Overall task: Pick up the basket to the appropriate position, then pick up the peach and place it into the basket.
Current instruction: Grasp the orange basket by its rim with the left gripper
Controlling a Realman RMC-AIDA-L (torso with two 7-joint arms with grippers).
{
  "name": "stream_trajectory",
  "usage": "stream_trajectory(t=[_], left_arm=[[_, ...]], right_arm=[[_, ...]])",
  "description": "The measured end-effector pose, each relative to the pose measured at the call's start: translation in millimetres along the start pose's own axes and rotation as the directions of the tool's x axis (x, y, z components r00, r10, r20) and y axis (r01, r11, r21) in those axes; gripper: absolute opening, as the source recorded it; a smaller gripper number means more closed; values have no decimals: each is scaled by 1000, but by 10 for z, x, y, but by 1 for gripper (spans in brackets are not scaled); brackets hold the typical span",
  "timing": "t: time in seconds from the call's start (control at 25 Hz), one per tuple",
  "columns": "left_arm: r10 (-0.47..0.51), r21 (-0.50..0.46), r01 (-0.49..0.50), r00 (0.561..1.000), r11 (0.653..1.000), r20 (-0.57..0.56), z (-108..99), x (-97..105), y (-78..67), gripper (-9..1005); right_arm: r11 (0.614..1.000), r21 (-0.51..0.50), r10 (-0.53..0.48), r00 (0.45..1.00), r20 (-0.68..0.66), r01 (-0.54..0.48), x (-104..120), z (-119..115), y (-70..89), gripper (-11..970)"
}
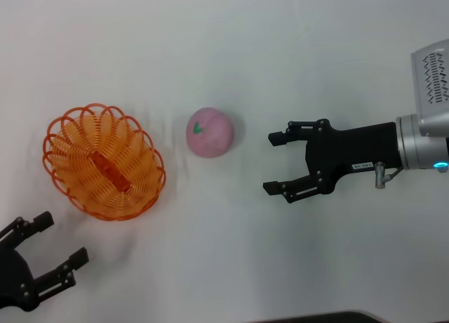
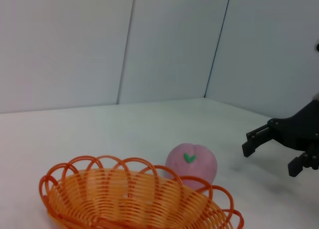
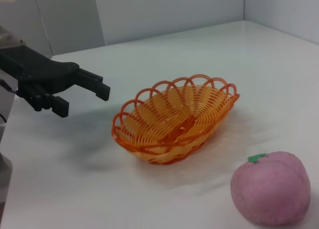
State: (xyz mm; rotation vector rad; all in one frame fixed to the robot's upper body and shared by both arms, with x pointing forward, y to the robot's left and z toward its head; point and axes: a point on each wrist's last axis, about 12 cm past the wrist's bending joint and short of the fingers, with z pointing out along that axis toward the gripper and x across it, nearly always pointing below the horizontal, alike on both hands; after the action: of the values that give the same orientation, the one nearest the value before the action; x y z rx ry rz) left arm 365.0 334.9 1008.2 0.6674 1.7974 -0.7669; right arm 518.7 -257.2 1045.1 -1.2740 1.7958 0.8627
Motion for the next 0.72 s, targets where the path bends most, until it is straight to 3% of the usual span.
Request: stream_trajectory(t=[0.72], left_arm=[[-11,3,11,1000,1000,-10,28,-1,20,872]], right_arm=[[1000,12,-20,1000,12,20,-10,-9,-15,942]])
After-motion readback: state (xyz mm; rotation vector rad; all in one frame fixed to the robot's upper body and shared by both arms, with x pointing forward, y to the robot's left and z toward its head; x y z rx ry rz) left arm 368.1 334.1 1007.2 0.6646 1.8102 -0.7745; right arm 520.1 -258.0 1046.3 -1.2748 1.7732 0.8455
